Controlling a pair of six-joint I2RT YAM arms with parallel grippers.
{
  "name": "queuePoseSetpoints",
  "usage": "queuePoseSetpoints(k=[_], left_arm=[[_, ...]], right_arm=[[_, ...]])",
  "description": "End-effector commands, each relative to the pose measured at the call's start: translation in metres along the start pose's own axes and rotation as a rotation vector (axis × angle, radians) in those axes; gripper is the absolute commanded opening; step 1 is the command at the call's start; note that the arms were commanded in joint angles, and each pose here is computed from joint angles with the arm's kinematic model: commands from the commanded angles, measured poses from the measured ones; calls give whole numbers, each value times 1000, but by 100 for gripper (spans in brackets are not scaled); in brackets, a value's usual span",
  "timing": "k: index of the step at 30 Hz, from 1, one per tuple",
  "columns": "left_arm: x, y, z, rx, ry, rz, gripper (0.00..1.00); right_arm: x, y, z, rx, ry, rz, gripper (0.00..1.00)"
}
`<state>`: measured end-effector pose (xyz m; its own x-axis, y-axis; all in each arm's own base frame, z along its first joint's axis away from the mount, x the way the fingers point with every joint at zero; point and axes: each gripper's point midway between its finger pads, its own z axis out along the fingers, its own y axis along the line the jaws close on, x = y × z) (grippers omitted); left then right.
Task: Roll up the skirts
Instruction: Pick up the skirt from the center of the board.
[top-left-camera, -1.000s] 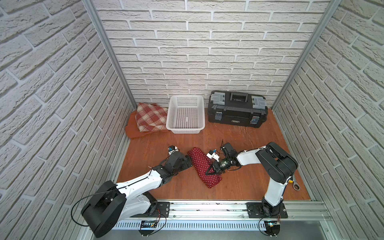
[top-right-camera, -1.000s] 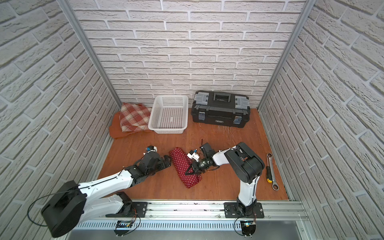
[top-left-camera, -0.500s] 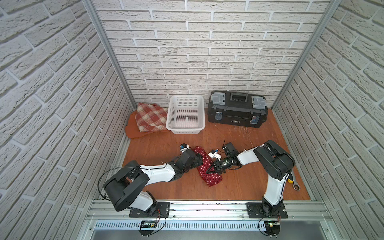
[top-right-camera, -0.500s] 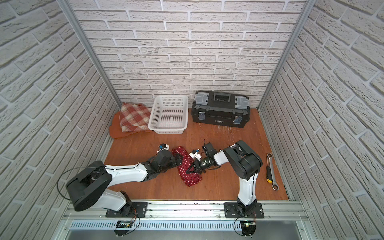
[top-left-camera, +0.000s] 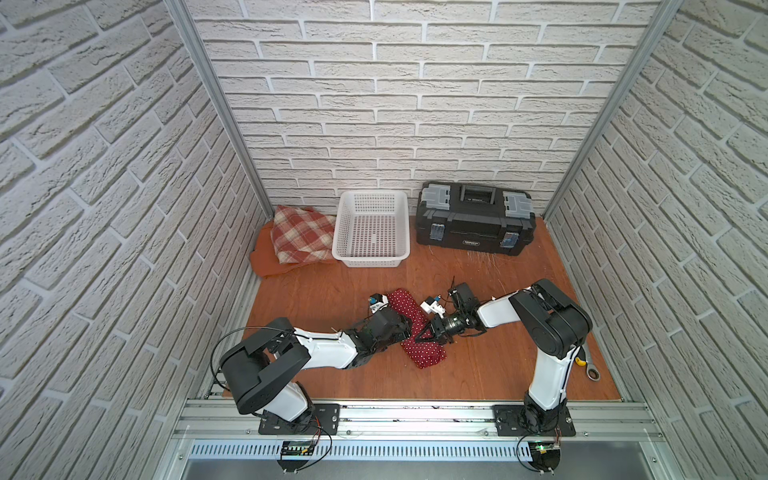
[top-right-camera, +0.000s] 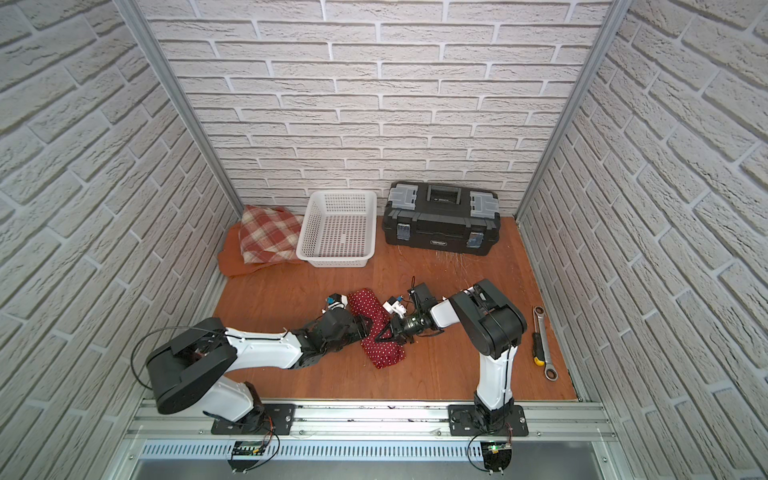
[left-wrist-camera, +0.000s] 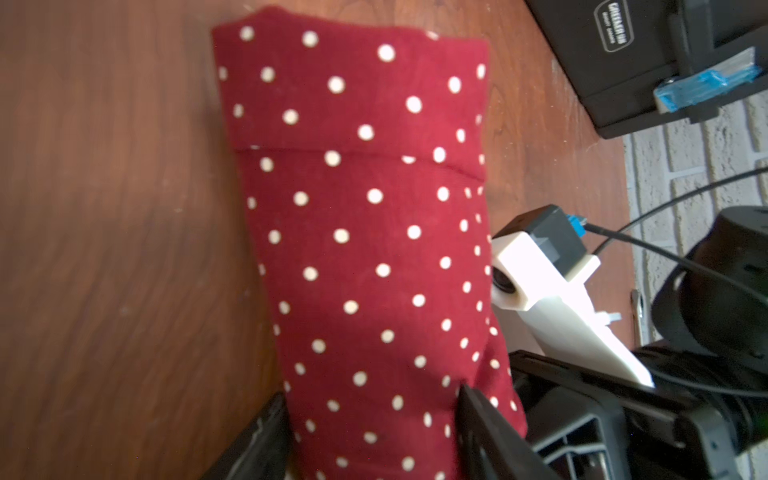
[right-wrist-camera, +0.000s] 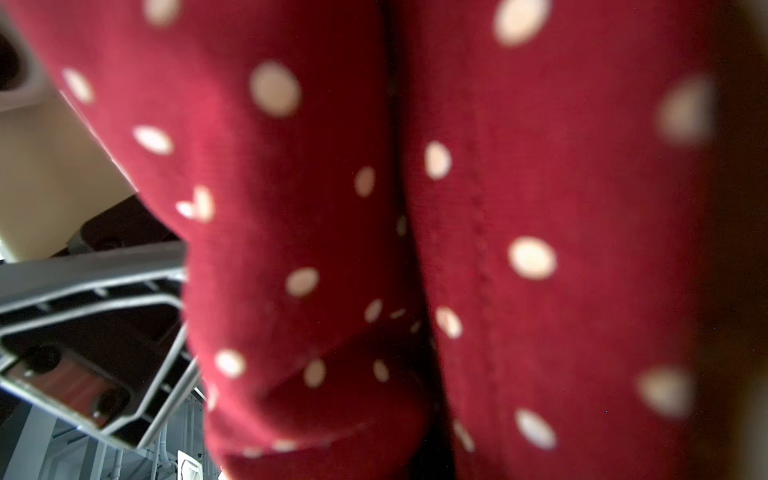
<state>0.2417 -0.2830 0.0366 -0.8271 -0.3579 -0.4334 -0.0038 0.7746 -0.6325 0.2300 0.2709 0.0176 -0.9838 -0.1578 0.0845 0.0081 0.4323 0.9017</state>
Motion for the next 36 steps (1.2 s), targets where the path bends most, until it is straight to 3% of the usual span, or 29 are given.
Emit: queuePoseSetpoints(k=[1,5,6,7,15,17,20,25,30,36], left_arm=[[25,23,11,-38,72,56,58],[20,8,19,41,42,74,11],[20,7,20,47,42,79,2],[21,5,21,55,43,83,0],[12,6,15,30,14,103,0],[11,9,15,7,19,128,0],[11,11,14,-15,30,147,0],[12,15,14,-37,47,169,0],[13,15,15,-42,61,182,0],[17,14,19,-37,82,190,0]], right_arm=[[-11,-46,-3,166,-88,74,2],[-9,-51,-4,195,-86,75,6],[-8,-51,-4,204,-85,72,9],[-7,-52,-5,219,-85,72,10],[11,-40,-25,379,-113,-11,31],[17,-26,-33,382,-128,-38,43],[24,-7,-54,439,-173,-99,47],[16,5,-84,570,-264,-197,63],[-13,1,-70,577,-222,-231,72],[-32,-9,-46,518,-181,-232,74]])
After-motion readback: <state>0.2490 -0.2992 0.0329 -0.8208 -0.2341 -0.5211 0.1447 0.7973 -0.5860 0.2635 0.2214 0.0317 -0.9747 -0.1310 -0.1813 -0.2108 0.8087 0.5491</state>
